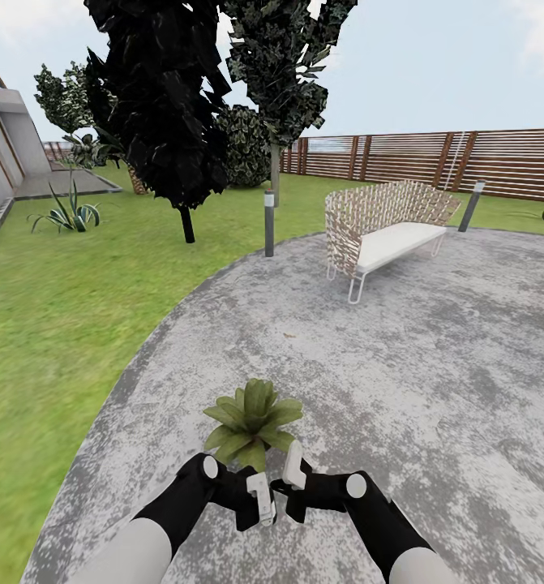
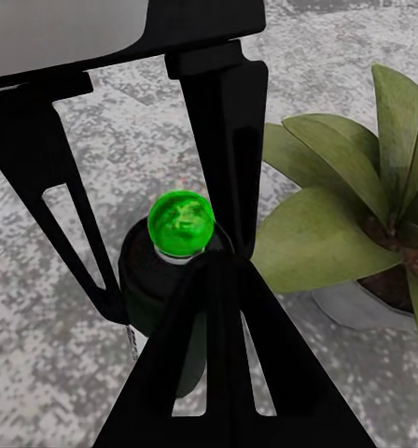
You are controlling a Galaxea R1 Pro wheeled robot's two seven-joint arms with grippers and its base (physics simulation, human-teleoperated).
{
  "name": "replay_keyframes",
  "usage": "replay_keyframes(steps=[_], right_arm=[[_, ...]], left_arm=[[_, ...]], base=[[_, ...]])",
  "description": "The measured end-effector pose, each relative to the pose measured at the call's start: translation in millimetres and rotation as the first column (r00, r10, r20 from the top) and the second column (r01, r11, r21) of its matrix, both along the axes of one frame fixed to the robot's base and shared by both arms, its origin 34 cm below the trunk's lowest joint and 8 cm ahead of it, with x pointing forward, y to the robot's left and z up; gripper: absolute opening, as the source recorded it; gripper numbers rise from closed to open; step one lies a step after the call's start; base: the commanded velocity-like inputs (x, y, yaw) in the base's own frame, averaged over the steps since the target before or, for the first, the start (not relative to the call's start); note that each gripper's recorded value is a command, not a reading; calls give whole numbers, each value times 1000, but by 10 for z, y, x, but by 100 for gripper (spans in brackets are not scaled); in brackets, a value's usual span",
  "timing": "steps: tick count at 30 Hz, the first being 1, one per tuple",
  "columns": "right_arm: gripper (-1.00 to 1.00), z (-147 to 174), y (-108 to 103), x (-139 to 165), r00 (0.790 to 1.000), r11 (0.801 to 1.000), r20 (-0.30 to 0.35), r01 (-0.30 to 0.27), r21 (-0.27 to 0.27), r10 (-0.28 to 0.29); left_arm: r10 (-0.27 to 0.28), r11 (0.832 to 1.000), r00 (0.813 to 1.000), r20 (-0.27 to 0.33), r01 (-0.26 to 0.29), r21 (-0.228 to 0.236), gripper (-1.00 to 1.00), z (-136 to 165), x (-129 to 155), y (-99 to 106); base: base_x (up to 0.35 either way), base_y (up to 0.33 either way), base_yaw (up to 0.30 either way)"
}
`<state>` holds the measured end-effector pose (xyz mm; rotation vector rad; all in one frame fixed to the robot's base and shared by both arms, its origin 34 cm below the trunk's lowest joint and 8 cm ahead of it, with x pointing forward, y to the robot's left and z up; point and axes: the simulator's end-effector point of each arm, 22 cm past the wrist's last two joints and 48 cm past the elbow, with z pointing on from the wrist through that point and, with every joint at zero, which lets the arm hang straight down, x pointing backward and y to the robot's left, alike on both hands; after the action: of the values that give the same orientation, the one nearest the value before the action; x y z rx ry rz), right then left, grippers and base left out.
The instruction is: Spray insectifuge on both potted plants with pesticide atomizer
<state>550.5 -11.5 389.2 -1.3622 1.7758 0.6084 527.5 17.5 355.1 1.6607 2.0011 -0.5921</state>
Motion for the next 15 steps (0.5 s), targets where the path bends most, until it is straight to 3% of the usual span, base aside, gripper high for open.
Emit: replay_keyframes(steps=[11, 15], right_arm=[[-100, -4, -2, -2, 1000, 1000, -1, 0, 0, 0], [-100, -7, -6, -4, 1000, 1000, -2, 0, -1, 0]], left_arm=[[-1, 1000, 1000, -4, 1, 21, -100, -51, -13, 100], [8, 999, 1000, -2, -8, 46, -100, -96, 13, 270]], base=[[0, 0, 0], [0, 0, 0]])
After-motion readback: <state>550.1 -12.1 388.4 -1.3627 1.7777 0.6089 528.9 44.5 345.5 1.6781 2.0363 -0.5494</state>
